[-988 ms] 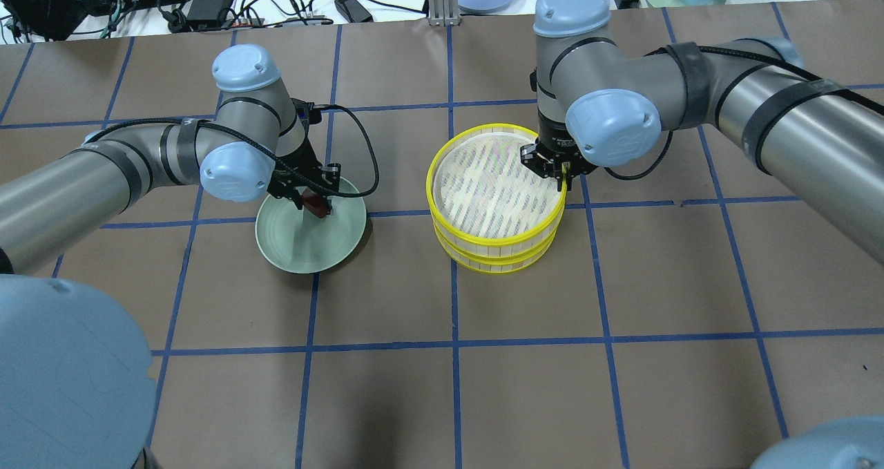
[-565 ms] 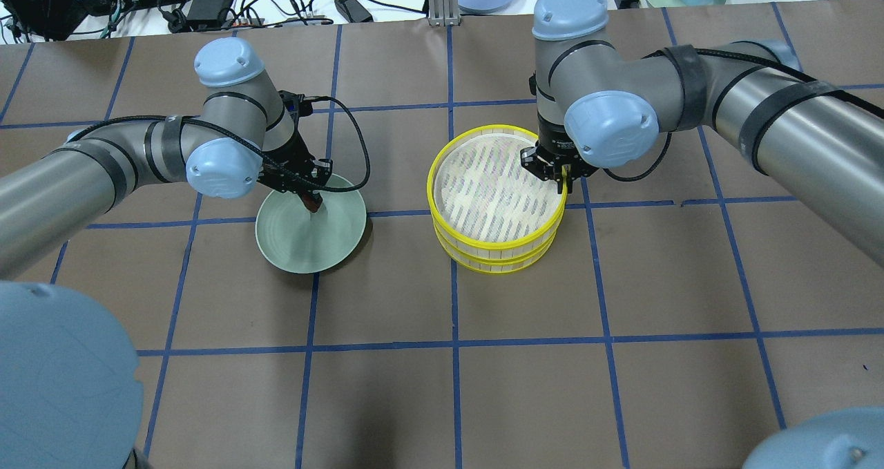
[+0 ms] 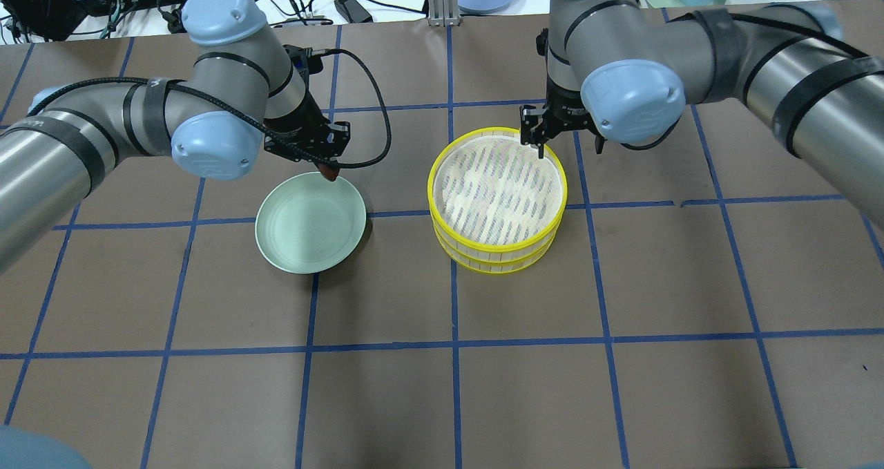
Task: Place buns in different layers of steamer
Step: 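Carry the brown bun onto the top tier while the right gripper withdraws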
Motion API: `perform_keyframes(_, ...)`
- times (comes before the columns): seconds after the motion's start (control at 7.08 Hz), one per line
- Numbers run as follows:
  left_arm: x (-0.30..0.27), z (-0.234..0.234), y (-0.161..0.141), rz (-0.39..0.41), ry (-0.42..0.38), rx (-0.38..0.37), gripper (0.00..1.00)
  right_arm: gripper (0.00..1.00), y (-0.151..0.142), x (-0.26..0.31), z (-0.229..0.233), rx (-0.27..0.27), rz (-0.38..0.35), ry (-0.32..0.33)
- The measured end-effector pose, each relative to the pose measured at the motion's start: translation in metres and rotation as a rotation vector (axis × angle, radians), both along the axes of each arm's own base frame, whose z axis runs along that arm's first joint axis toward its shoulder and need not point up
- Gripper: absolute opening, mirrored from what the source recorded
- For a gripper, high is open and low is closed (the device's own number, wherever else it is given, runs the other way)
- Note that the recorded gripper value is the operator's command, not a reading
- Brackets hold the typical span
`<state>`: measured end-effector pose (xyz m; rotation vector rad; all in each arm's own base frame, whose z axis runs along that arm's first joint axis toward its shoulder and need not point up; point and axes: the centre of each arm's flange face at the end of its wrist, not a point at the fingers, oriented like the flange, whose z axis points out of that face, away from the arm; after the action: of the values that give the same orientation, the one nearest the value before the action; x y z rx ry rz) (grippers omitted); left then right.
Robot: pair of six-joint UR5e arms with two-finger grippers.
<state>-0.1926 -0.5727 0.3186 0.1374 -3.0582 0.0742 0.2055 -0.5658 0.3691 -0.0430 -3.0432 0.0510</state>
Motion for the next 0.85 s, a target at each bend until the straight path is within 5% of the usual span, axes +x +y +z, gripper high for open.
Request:
perform_keyframes(0.42, -0.124, 0.041, 0.033, 0.177, 0.048, -0.020, 0.00, 1.00, 0.024, -0.026, 0.113, -0.092, -0.034, -0.048)
perform_keyframes(0.56, -0.153, 0.039, 0.044, 0.226, 0.059, -0.011, 0.23, 1.00, 0.030, -0.036, 0.137, -0.097, -0.049, -0.057)
perform_keyframes(0.71, -0.171, 0.032, 0.051, 0.261, 0.073, 0.013, 0.27, 1.00, 0.032, -0.044, 0.146, -0.095, -0.058, -0.059)
perform_keyframes(0.85, -0.185, 0.019, 0.057, 0.277, 0.092, 0.048, 0.56, 1.00, 0.032, -0.049, 0.147, -0.089, -0.061, -0.059)
